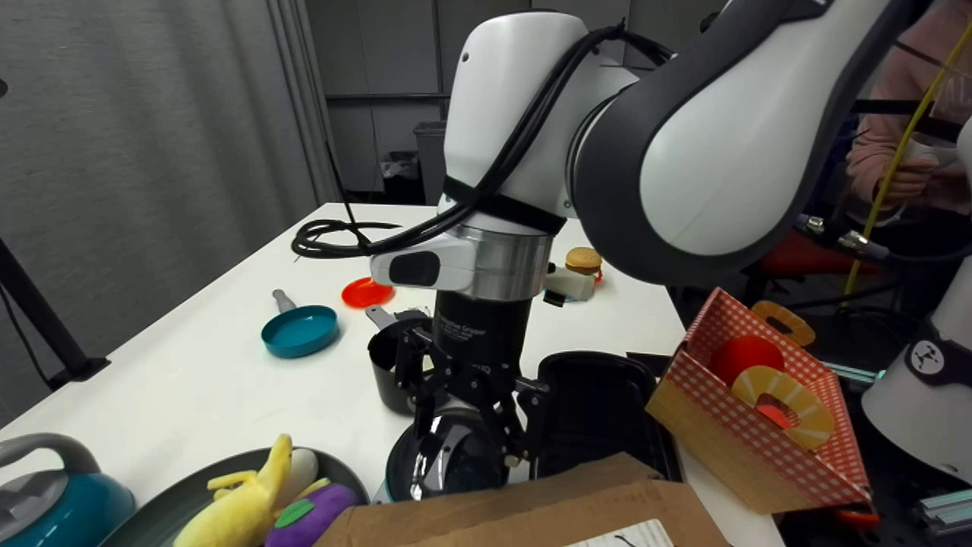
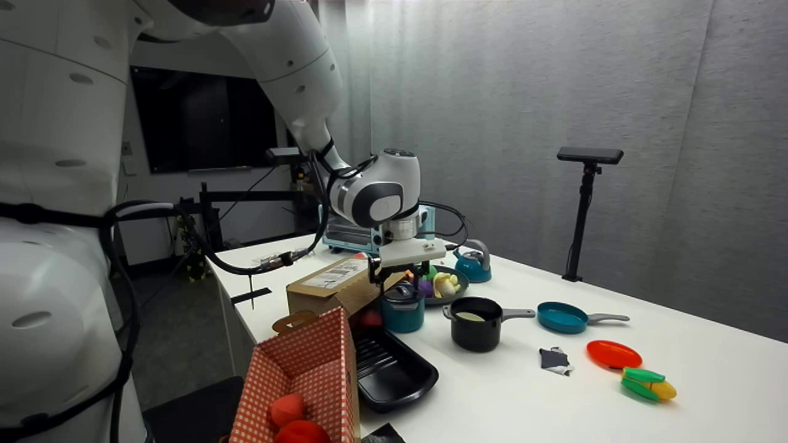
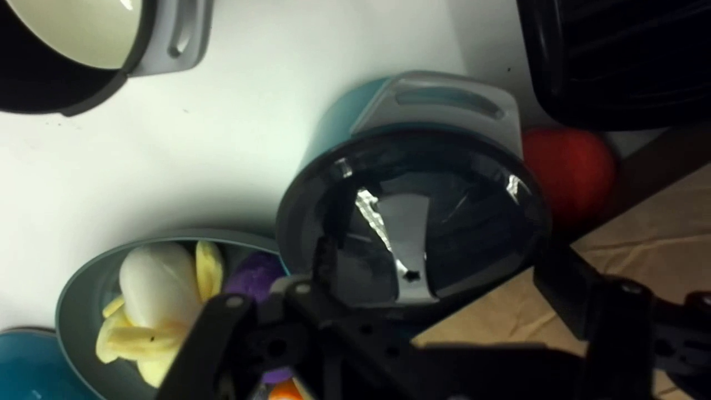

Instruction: Remove the lid from the blue pot and place it on the black pot

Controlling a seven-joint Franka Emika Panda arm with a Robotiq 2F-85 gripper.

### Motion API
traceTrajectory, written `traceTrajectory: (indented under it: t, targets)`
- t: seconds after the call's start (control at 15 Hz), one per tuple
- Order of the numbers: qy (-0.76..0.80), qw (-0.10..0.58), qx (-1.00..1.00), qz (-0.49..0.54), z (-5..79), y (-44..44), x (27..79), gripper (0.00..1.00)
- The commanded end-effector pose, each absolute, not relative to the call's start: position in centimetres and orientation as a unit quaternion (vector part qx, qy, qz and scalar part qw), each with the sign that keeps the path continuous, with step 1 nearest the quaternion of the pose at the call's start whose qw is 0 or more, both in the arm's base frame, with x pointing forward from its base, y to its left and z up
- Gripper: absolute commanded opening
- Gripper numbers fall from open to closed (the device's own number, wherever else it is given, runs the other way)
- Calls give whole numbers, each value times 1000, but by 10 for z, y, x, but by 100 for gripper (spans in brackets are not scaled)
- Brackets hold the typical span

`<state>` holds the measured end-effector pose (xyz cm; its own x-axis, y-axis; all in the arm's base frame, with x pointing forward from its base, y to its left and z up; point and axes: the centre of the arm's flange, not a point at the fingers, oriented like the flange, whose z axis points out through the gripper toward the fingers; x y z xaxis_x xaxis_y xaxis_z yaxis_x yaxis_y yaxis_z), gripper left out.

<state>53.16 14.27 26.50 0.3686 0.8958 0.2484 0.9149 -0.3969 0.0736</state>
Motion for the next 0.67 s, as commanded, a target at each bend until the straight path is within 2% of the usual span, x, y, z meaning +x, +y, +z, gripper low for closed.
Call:
traceTrajectory:
  t: [0.0, 0.07, 0.27, 0.33, 0.6]
  targets:
    - [-554, 45, -820, -136, 271, 146, 535, 91]
    - [-555, 45, -819, -136, 271, 147, 535, 90]
    - [-558, 45, -817, -140, 271, 149, 536, 68]
    - [-558, 45, -817, -140, 271, 149, 536, 70]
    - [-554, 43, -820, -139, 269, 146, 536, 62]
